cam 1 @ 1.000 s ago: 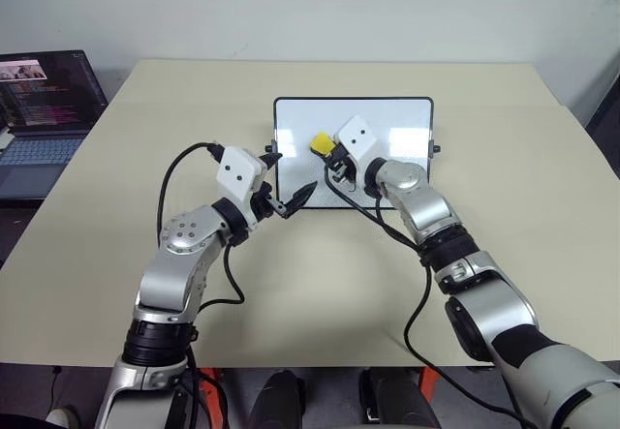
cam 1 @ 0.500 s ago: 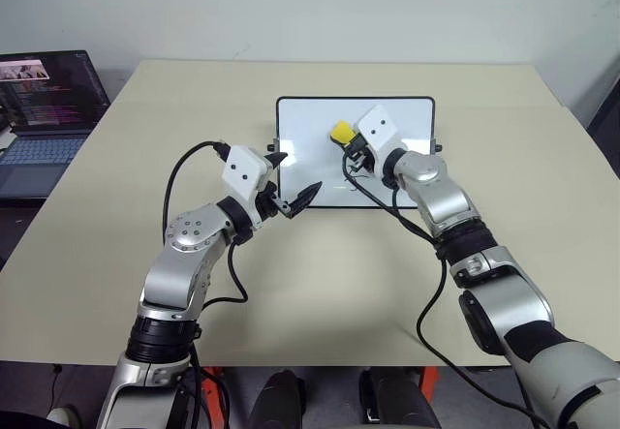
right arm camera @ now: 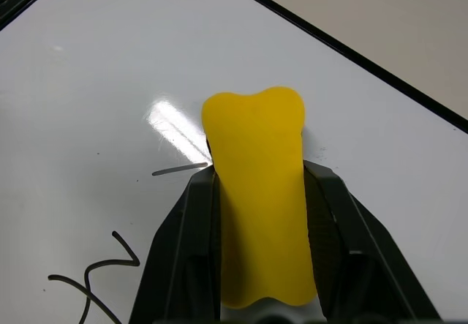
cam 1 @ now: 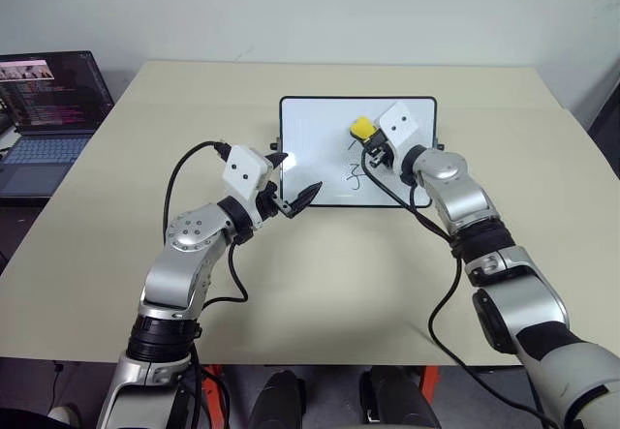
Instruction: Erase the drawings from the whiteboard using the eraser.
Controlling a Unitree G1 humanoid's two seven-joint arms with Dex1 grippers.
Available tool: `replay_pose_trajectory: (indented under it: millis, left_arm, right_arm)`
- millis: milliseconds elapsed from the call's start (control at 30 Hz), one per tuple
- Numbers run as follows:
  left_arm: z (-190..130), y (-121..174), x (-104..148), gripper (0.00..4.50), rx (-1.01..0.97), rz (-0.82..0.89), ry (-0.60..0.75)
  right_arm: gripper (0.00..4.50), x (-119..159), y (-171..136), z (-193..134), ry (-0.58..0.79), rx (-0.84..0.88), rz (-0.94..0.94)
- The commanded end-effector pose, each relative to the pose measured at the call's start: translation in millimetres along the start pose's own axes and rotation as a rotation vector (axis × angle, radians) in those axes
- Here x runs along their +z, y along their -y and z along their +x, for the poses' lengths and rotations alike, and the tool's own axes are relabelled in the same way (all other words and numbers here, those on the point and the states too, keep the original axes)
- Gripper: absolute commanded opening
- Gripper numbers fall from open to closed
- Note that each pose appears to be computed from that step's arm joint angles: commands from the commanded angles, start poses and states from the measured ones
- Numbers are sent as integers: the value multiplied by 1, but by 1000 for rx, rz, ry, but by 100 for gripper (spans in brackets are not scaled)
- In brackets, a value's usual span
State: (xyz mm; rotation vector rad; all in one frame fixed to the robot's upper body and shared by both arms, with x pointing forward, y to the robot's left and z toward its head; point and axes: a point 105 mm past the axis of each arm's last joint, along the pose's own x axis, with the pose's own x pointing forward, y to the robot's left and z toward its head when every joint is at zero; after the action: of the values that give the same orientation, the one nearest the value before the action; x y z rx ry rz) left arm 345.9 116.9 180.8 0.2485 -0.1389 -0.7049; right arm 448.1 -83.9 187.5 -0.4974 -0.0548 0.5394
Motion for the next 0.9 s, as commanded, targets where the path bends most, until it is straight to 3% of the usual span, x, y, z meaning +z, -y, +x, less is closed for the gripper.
replay_pose_trajectory:
  millis: [33,400,633,900]
  left_arm:
    - [3,1,13,450,-13,24,44]
    - [3,0,13,450,-17,26,43]
    - [4,1,13,450,-18,24,47]
    - [4,1,13,450,-15,27,47]
  right_arm:
    - [119,-31,25,-15,-98,-92,29]
    - [119,-24,32,-23,-87,-106,37]
    - [119,38,17,-12,66,-39,27]
    - [119,72,-18,-3,152,95,-45]
